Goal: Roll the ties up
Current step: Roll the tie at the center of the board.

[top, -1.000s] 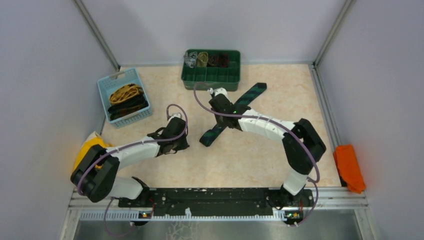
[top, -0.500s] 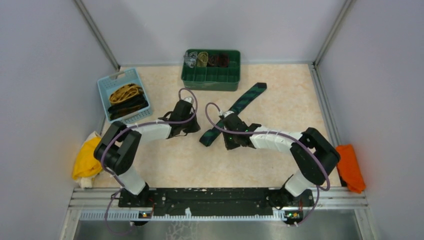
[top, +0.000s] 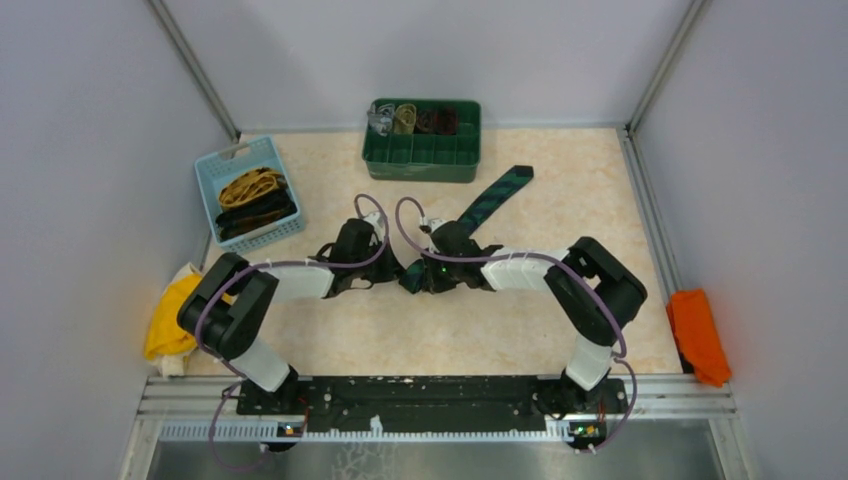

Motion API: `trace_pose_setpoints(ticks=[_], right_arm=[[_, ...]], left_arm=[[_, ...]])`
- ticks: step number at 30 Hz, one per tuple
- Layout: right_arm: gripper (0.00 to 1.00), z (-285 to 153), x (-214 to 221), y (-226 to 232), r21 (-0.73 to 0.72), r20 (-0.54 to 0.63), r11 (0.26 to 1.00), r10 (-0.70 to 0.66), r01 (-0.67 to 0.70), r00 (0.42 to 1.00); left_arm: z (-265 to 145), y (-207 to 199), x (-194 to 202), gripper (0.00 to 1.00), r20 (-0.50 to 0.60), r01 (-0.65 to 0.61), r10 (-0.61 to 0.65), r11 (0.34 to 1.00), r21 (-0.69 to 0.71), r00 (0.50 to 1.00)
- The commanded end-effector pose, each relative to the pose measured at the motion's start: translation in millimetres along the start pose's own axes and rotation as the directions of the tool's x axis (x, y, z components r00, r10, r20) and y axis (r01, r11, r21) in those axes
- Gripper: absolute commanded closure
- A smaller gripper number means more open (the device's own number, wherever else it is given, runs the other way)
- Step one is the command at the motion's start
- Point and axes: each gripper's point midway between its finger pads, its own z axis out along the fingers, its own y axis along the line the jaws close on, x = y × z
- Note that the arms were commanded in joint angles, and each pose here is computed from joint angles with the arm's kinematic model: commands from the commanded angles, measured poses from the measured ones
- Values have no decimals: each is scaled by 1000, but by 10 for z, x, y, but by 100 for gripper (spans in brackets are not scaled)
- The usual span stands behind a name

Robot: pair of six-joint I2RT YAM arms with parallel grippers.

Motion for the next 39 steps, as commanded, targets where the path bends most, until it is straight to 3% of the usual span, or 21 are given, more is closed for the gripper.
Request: trace_pose_setpoints(ticks=[1,8,14,18,23,26,29,31,34,39], right_arm=[[100,141,-154,200,-71,20,997,-4,5,1000],[100,165,-200,247,-82,20,997,-5,6,1000],[100,-45,-159,20,44,22,998,-42,41,999],[100,-335,-249,-189,194,41,972,-143,132,989],[94,-682,-431,-206,393,50,868,-351,305,935],[69,-761,-514,-52,445,47,802,-465,398,884],[53,-727,-575,127,451,35,755,-548,476,836],[51,-680,-619,274,436,26,736,-586,518,810],[40,-590,-640,457,437,18,696,-640,569,768],[34,-384,-610,683,394,-2,656,-699,643,715]], left_arm=[[7,89,264,100,-77,21,-21,1000,0,997],[-3,70,221,100,-73,12,-12,1000,-3,997],[-110,381,0,100,-5,11,-13,977,-211,1000],[-351,696,-228,100,99,105,-73,922,-374,992],[-864,648,-484,100,307,217,-107,910,-353,946],[-1210,567,-590,100,426,258,-115,920,-295,898],[-1559,472,-727,100,537,260,-100,938,-231,838],[-1766,436,-800,100,597,261,-92,944,-203,797],[-2005,431,-882,100,659,255,-63,946,-199,750],[-2081,502,-863,100,658,271,-45,931,-245,752]])
